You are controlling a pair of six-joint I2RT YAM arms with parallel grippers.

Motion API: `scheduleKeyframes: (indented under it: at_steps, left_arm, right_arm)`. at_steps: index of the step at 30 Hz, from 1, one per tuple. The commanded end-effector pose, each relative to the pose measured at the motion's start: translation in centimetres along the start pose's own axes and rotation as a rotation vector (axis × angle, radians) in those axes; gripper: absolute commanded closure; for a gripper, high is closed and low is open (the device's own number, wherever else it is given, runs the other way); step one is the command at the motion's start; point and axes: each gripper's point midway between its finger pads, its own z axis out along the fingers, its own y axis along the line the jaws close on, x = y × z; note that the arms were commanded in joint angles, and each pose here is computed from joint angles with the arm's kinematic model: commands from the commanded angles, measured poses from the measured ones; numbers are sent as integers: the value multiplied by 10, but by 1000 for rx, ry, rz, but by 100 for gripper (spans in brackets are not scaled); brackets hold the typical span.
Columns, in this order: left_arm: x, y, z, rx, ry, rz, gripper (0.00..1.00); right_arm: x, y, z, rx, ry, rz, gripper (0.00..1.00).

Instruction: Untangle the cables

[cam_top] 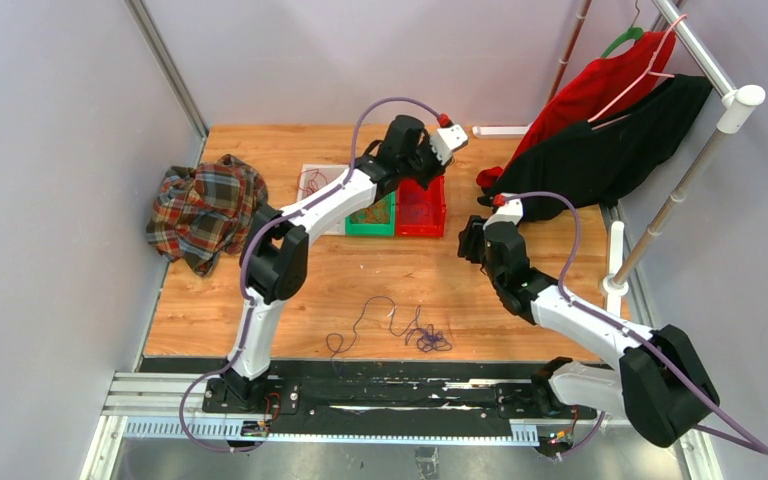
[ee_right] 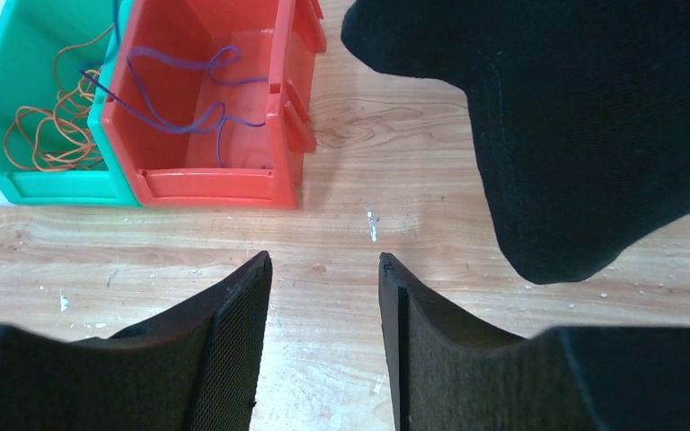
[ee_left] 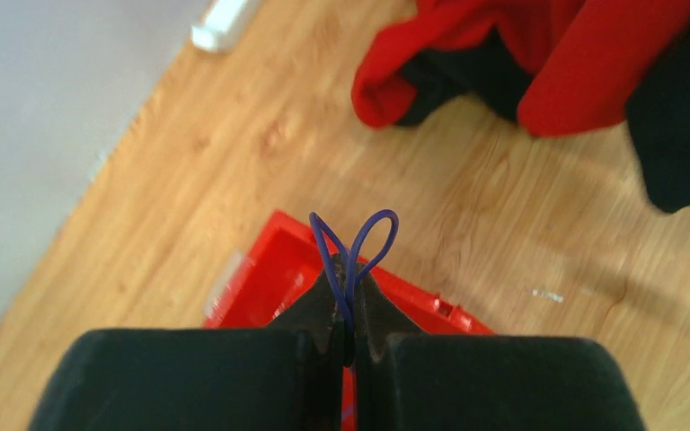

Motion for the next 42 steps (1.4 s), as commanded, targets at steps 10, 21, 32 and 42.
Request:
scheduleKeyframes:
  at_steps: [10, 21, 32, 42]
  left_arm:
    - [99, 12, 1, -77, 384, -36, 98]
    - [85, 2, -29, -43, 382, -153, 38]
    - [31, -11, -67, 149, 371, -195, 17]
    - [72, -116, -143, 532, 445, -143, 22]
  right_arm:
    - [-5, -7, 5, 13, -9, 26, 53]
    - [-14, -8, 0, 12, -20, 42, 50]
    - [-15, -9, -3, 9, -22, 41, 50]
    - [10, -10, -14, -21, 60, 55, 45]
